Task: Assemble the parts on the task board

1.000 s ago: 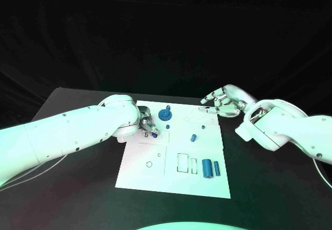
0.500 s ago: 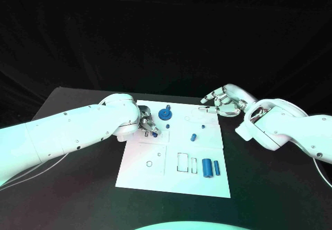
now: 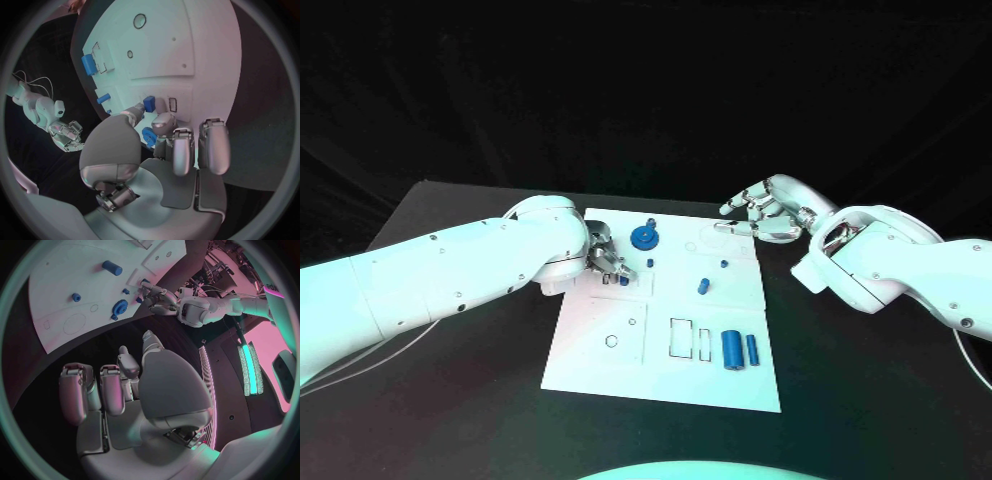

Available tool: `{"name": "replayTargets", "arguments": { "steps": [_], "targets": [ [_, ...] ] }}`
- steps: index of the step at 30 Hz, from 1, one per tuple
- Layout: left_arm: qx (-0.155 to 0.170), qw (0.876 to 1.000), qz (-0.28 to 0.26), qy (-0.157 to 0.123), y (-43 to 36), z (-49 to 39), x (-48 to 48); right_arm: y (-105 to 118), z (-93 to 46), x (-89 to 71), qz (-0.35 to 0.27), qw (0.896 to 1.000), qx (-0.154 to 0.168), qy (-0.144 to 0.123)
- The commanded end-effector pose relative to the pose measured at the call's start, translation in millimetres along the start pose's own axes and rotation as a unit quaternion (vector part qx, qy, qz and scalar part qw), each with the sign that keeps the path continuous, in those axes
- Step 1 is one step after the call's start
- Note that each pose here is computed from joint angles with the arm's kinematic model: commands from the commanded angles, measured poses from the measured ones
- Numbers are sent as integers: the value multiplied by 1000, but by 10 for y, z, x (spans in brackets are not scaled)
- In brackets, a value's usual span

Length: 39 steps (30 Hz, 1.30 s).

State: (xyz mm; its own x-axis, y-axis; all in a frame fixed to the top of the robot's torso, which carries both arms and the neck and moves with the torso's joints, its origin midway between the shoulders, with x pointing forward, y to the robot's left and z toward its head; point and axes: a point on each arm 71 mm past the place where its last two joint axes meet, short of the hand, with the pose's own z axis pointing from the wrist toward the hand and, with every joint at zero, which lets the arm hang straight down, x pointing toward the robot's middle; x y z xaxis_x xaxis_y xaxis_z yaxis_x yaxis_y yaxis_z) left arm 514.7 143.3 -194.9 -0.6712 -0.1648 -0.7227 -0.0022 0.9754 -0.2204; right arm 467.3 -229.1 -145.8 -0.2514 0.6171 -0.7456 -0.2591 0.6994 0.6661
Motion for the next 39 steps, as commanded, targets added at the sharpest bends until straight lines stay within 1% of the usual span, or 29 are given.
{"name": "replayTargets", "arguments": {
  "steps": [1, 7, 12, 15, 19, 22, 25, 29, 33, 36, 37, 39],
  "targets": [
    [-22, 1000, 5, 5, 37, -5, 14, 3, 0, 9, -5, 1000, -4, 4],
    [-20, 1000, -2, -1, 47, -24, 3, 4, 4, 12, -5, 1000, -4, 5],
    [-12, 1000, -20, -6, 42, -64, -16, 5, 12, 17, -5, 1000, -4, 6],
    [-7, 999, -34, -8, 42, -93, -43, 4, 15, 18, -5, 1000, -4, 6],
    [0, 998, -55, -11, 70, -154, -110, 0, 18, 18, -5, 1000, -3, 5],
    [2, 998, -62, -13, 115, -216, -202, -4, 18, 18, -5, 1000, -3, 5],
    [-2, 998, -64, -20, 174, -265, -338, -8, 19, 17, -5, 1000, -2, 5],
    [-12, 997, -66, -29, 270, -285, -498, -8, 22, 20, -5, 1000, -1, 6],
    [-24, 996, -74, -40, 364, -246, -644, -9, 26, 28, -5, 1000, -1, 7],
    [-33, 995, -75, -48, 397, -202, -712, -12, 27, 34, -5, 1000, -1, 7],
    [-38, 995, -74, -53, 410, -173, -747, -14, 27, 38, -5, 1000, -1, 8],
    [-44, 995, -72, -59, 419, -136, -783, -14, 27, 43, -5, 1000, -1, 8]
  ]
}}
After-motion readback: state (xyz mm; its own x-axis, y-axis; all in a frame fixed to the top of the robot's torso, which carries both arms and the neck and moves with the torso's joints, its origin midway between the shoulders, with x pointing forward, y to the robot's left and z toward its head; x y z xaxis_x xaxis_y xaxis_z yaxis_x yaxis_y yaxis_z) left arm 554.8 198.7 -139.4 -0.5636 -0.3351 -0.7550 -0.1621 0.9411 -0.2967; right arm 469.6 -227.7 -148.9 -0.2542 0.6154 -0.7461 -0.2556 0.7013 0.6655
